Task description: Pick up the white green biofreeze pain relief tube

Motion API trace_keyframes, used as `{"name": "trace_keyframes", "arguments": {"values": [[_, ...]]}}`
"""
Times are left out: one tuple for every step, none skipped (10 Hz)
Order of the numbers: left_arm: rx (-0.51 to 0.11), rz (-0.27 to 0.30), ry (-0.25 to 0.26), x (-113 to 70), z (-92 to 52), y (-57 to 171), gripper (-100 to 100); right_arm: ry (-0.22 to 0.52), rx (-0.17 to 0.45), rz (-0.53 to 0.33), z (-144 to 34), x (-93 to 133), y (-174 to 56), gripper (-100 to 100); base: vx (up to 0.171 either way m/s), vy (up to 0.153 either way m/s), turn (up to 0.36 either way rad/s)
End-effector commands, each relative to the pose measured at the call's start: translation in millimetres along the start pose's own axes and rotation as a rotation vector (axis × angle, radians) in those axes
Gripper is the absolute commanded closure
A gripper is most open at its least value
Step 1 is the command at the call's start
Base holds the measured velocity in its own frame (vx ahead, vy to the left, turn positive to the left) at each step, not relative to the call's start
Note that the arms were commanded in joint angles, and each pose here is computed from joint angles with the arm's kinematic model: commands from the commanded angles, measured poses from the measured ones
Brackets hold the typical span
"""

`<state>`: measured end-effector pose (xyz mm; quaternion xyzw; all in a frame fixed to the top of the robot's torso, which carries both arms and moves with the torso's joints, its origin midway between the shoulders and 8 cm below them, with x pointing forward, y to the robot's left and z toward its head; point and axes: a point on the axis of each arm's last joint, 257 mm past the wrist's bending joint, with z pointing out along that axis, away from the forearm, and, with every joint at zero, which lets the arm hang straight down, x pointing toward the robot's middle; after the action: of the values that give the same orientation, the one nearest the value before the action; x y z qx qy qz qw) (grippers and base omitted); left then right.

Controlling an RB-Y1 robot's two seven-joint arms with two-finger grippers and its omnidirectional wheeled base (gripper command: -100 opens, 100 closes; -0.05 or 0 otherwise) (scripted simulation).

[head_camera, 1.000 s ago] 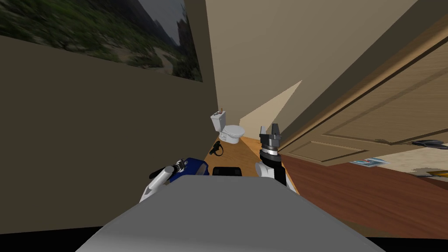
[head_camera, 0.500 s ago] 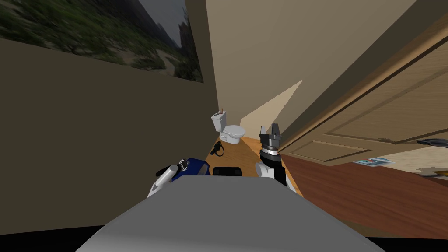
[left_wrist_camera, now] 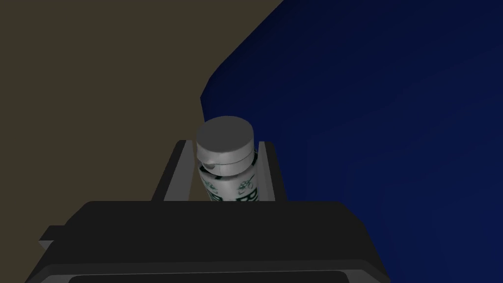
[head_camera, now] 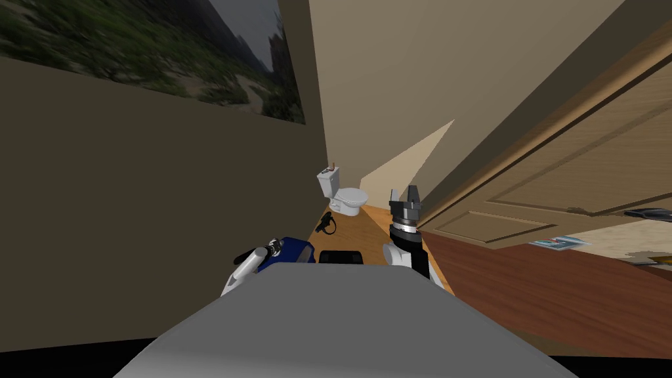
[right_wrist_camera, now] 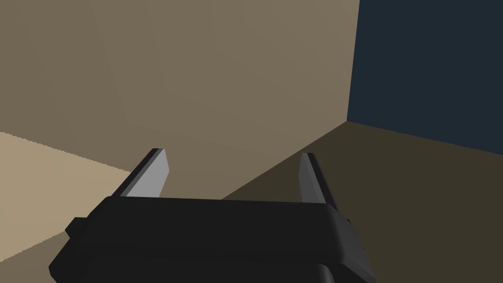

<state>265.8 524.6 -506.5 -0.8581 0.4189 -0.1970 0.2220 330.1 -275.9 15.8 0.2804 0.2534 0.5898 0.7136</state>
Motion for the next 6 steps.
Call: {"name": "trace_keyframes", "arguments": {"values": [[0.000, 0.000, 0.000, 0.0, 0.0, 0.0, 0, 0.000, 0.000, 0.000, 0.0, 0.0, 0.0, 0, 0.000, 0.000, 0.000], [0.000, 0.001, 0.000, -7.1, -7.5, -3.9, 100, 0.000, 0.000, 0.000, 0.0, 0.0, 0.0, 0, -0.006, -0.039, -0.004], [0.000, 0.001, 0.000, -10.6, -11.3, -6.2, 100, 0.000, 0.000, 0.000, 0.0, 0.0, 0.0, 0, -0.012, -0.068, 0.011], [-0.001, 0.002, 0.000, -14.1, -15.2, -8.5, 100, 0.000, 0.000, 0.000, 0.0, 0.0, 0.0, 0, -0.005, -0.069, 0.012], [0.001, 0.001, -0.001, -11.8, -11.8, -7.2, 100, 0.000, 0.000, 0.000, 0.0, 0.0, 0.0, 0, -0.001, -0.030, 0.009], [-0.001, 0.001, 0.000, -12.1, -12.1, -6.7, 0, 0.000, 0.000, 0.000, 0.0, 0.0, 0.0, 0, -0.001, -0.006, 0.000]]}}
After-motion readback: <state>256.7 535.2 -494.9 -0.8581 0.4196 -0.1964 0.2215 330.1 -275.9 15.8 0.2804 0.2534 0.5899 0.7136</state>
